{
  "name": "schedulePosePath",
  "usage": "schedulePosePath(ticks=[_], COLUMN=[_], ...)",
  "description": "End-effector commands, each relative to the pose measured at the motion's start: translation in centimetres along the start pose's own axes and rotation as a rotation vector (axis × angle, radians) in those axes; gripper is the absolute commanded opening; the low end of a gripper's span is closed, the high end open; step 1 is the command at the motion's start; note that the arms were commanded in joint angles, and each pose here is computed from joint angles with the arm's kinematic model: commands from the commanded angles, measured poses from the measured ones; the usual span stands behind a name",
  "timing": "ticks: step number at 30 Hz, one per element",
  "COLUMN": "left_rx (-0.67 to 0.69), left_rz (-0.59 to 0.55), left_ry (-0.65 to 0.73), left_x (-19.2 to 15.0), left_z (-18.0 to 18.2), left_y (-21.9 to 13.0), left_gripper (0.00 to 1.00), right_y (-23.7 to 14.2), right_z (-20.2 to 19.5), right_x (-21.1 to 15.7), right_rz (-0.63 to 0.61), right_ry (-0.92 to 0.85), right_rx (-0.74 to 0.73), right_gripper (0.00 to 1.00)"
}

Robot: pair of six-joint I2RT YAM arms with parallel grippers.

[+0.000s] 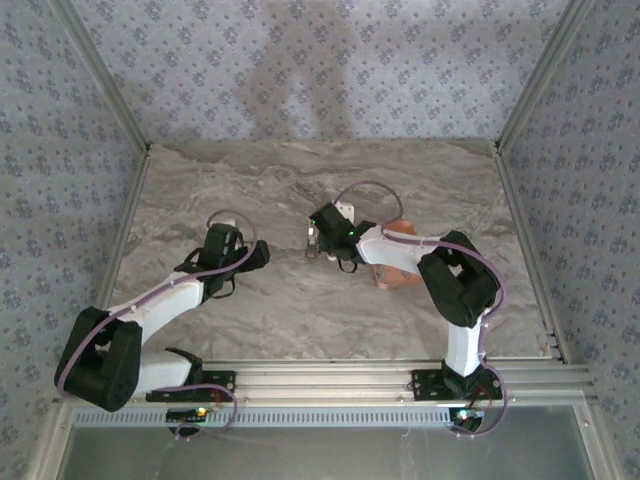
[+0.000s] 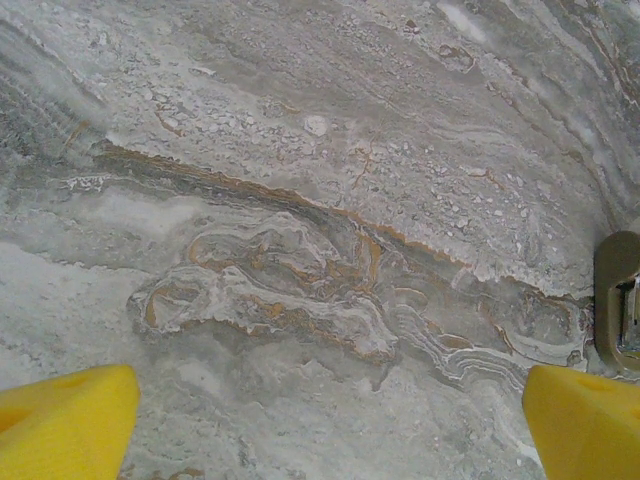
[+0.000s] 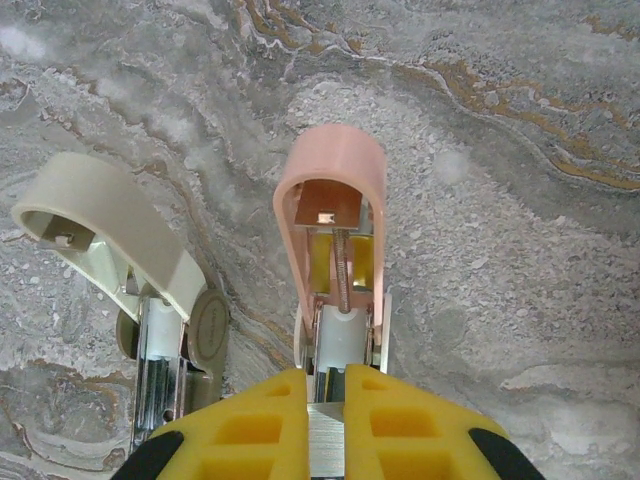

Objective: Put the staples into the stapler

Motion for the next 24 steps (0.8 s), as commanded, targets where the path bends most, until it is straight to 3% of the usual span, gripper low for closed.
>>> schedulePosePath(ticks=[1,24], left_rx=[-0.01,-0.014], left_rz=[-0.008,0.0], left_ry=[-0.002,-0.002], left_x=[0.2,0.1], left_z=[-0.1,-0.2], left_y=[0.2,0.4], left_gripper=[0.98,0.98], right_y=[0.6,0.9], right_z=[-0.2,-0.9], right_x=[-0.1,-1.3], right_rz=[0.009,0.039], right_ry=[0.019,-0.014], right_rx=[-0.015,-0.061], right_gripper=[0.12,0.11])
Point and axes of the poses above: each hand's point on the last joint's axis, 136 mm out from that joint toward the fingers, its own y axis out along the fingers, its own z axis along the line the jaws close on, x = y × z, the point moved 2 cm from there along -y, back along the fingers, and after that the axes turned 3 degrees about -y, right-handed, at the moved point
